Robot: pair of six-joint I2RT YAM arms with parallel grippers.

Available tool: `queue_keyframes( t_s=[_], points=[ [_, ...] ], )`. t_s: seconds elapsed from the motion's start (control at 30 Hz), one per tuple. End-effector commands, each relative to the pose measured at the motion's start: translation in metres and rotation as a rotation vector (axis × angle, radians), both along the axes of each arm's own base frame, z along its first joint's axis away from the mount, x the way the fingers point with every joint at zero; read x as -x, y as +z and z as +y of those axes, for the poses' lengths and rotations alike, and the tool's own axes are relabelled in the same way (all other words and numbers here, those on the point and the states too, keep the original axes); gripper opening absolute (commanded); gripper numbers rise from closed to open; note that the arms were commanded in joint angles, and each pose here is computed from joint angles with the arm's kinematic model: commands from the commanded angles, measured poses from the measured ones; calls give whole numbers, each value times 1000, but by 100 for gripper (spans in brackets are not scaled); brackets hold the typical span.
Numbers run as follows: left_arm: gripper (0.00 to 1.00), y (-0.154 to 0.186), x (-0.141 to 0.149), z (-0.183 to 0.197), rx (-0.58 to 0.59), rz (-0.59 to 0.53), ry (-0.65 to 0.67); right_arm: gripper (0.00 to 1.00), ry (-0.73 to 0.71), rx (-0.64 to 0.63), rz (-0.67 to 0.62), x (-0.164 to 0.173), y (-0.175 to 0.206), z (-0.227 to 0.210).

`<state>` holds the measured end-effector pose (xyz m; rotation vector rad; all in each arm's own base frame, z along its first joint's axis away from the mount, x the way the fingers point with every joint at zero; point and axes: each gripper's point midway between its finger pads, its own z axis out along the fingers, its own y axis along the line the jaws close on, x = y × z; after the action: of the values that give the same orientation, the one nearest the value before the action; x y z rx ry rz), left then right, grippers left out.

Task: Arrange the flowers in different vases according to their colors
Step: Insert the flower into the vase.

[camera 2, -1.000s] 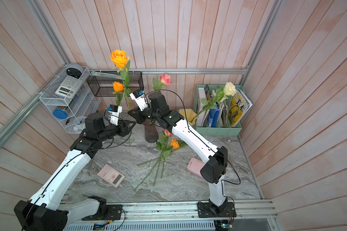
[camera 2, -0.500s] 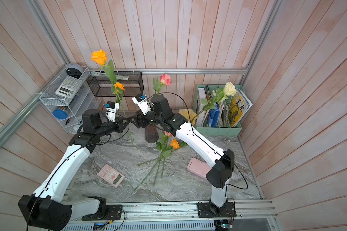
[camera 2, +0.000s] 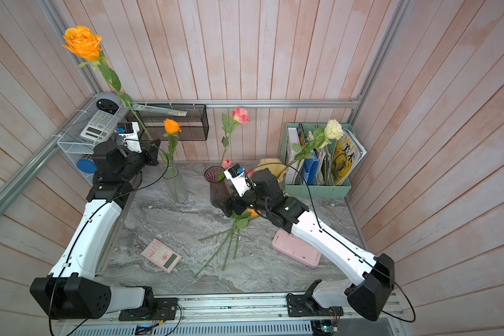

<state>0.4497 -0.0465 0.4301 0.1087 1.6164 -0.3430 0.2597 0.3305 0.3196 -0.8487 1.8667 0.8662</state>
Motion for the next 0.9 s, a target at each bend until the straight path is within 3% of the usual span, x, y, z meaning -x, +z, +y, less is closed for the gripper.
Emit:
queue_keyframes(
  t_s=[0.0,0.3,0.7,0.8,0.87],
  points=[
    [0,12,-18,21,-70,-128,114,94,-38,-23,20,5,-9,-10],
    [0,-30,-46,40,-137,-156,200,94,-65,-7,53,18,-37,-35],
    [1,-123,-47,44,-106,-21,185,94,-81,8,68,14,-44,-40],
    [35,-140,-42,39,-106,14,177,94,-87,5,66,16,-41,-43],
    [46,-139,-37,35,-105,15,176,94,-98,6,65,18,-40,-47]
  ],
)
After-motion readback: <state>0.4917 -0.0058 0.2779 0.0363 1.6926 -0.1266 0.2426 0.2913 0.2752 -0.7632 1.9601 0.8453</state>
